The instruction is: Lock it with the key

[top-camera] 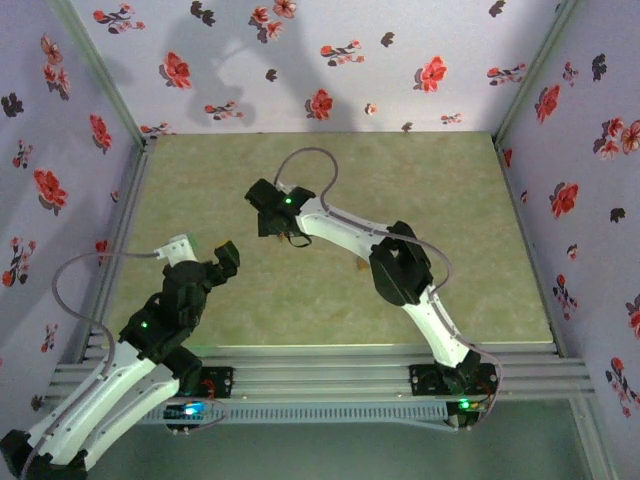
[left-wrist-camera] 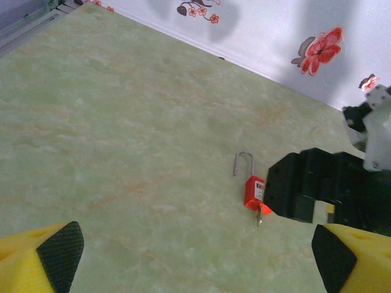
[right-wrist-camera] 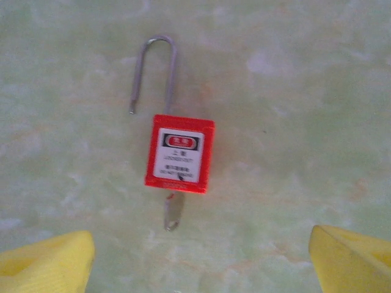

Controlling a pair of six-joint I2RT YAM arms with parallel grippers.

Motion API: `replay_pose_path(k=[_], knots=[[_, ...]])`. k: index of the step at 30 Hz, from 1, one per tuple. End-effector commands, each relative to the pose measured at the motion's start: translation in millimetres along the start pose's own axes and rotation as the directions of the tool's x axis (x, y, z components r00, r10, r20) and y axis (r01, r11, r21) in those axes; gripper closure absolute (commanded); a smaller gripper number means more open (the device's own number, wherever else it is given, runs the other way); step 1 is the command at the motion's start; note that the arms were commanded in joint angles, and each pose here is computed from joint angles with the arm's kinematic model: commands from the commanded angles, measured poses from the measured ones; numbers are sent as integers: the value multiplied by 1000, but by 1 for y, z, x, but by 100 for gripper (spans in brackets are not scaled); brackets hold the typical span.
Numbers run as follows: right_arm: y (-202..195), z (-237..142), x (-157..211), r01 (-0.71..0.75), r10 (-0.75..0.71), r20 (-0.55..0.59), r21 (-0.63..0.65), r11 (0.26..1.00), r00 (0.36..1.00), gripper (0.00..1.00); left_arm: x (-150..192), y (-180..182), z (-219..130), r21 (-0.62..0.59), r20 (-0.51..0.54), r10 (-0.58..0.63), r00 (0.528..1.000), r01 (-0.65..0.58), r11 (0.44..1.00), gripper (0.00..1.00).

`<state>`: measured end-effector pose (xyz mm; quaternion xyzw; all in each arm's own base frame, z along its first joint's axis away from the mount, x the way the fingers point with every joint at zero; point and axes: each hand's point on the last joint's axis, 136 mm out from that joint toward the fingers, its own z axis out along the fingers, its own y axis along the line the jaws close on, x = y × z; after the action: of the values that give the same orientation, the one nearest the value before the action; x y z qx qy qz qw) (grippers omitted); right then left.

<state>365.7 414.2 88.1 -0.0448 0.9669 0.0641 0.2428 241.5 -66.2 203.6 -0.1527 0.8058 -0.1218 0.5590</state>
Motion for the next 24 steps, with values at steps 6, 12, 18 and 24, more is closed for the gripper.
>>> replay_pose_path(k=[6,12,18,24], knots=[[9,19,6,64,-63,-48,22,998,997,17,-7,7,-2,-34,31,-25,999,26,999,0],[8,35,6,76,-73,-59,51,996,996,21,-8,7,-2,-35,33,-26,999,27,999,0],[3,46,5,72,-68,-66,66,995,995,24,-8,7,-2,-34,32,-27,999,28,999,0],[-2,57,6,67,-61,-81,72,995,995,30,-8,7,-2,-34,33,-27,999,28,999,0]])
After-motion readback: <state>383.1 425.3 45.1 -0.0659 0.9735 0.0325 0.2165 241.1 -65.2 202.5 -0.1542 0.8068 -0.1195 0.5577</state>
